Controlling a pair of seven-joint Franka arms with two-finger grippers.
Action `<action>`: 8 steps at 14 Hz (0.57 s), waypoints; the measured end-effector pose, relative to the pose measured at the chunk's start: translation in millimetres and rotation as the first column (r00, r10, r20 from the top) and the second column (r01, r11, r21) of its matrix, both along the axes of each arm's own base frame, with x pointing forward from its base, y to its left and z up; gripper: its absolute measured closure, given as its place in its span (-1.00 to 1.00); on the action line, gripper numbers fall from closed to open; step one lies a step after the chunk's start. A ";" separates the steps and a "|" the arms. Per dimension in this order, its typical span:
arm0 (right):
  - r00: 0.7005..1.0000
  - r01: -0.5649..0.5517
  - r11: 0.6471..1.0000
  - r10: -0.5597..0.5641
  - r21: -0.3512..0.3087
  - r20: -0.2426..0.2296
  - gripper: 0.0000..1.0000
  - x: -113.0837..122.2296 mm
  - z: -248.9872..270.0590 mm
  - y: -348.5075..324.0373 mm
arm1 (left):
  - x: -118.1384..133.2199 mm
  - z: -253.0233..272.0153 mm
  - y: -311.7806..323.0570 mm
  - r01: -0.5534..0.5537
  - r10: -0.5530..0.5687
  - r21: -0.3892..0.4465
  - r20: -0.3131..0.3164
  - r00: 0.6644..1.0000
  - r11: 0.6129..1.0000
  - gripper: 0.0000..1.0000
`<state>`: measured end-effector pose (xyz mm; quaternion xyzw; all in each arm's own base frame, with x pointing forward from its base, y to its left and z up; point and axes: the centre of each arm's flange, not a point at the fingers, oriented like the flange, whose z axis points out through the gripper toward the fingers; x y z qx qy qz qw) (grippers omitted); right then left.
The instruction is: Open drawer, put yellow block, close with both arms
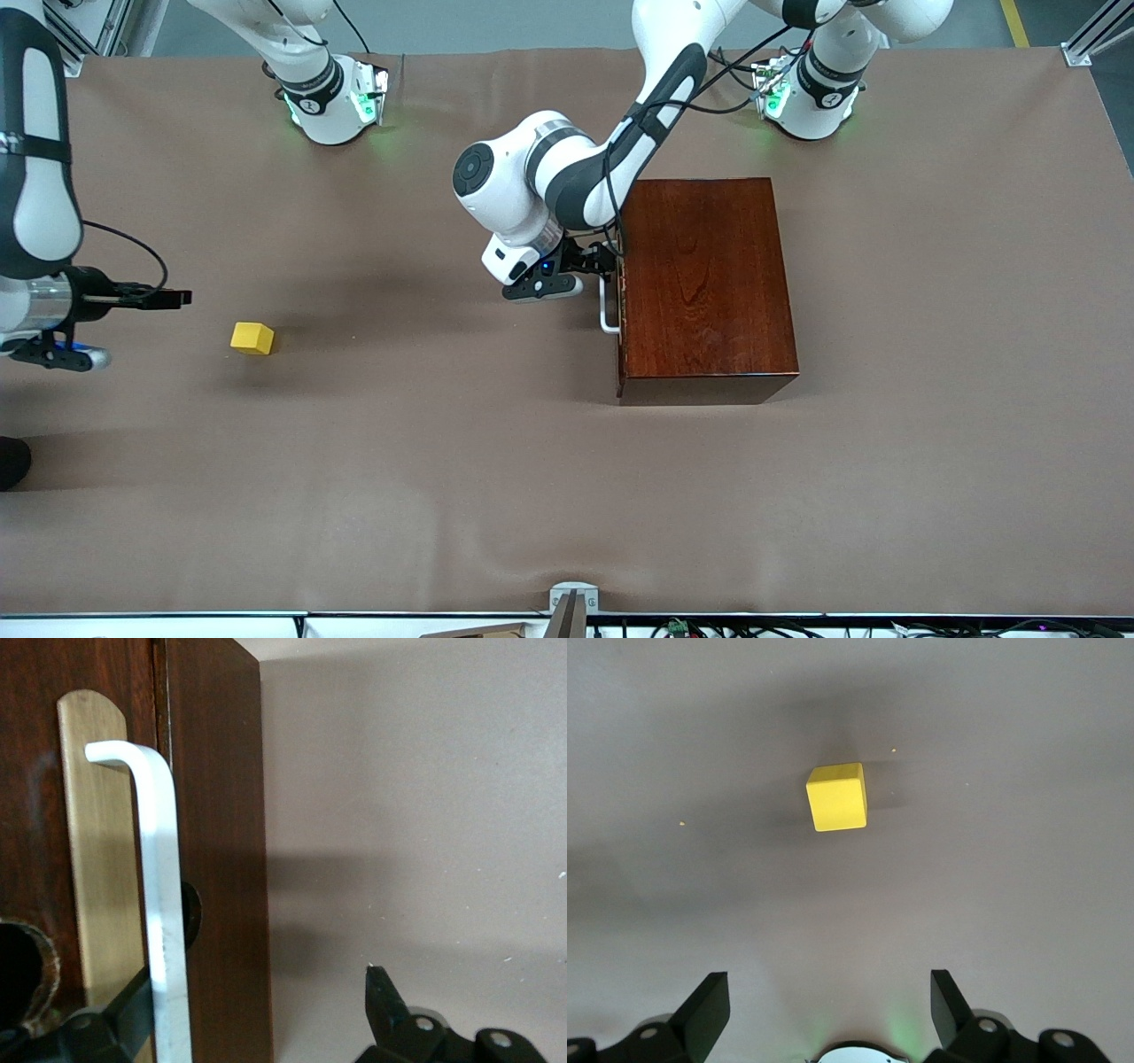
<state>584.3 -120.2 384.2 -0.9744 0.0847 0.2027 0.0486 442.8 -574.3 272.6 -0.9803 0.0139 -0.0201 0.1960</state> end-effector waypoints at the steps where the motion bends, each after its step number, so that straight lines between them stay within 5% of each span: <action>1: 1.000 0.000 1.000 0.000 0.000 0.001 -1.00 -1.6 -7.7 0.7 | 0.1 -0.9 0.1 -0.007 0.007 0.000 0.003 1.000 1.000 -1.00; 8: 1.000 0.000 1.000 0.000 -0.005 0.013 -1.00 -12.5 -49.0 5.5 | -2.5 1.4 -10.3 -0.008 0.010 -0.049 0.034 0.999 0.999 -1.00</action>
